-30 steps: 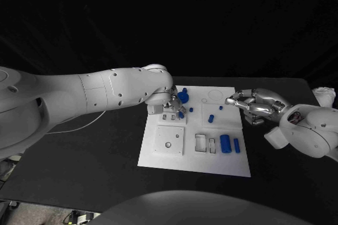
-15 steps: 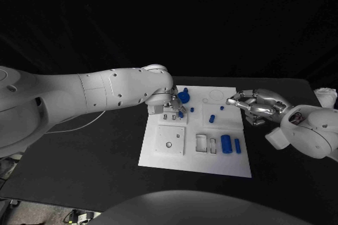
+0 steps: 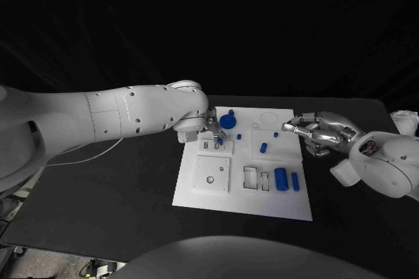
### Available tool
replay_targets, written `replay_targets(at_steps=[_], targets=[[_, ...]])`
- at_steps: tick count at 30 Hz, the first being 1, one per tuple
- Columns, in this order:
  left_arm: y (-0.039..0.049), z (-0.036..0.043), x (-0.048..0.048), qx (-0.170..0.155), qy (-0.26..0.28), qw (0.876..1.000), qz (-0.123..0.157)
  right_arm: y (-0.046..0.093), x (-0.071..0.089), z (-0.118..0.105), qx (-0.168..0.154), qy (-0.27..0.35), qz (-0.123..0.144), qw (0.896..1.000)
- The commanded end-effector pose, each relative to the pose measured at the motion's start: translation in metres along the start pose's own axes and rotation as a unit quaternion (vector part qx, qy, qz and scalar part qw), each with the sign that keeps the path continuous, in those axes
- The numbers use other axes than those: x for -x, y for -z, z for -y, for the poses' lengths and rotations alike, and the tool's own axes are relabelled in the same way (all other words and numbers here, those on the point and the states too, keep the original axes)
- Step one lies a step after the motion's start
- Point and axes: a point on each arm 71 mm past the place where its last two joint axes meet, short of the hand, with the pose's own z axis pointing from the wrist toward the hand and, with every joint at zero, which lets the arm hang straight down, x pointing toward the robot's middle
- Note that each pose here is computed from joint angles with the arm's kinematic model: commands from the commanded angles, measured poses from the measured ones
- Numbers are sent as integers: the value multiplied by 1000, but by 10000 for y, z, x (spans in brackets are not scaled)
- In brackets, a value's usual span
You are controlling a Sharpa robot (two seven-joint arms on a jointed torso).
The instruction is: Assemble the parts on the task board
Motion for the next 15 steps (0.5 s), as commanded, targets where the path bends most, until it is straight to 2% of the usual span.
replay_targets(at_steps=[1, 8, 15], targets=[[43, -85, 12, 68, -11, 997, 22, -1, -21, 16, 0, 0, -10, 1000], [96, -91, -18, 63, -32, 997, 36, 2, -26, 46, -4, -2, -10, 1000], [127, -89, -12, 63, -61, 994, 61, 1, -28, 79, -8, -2, -9, 1000]])
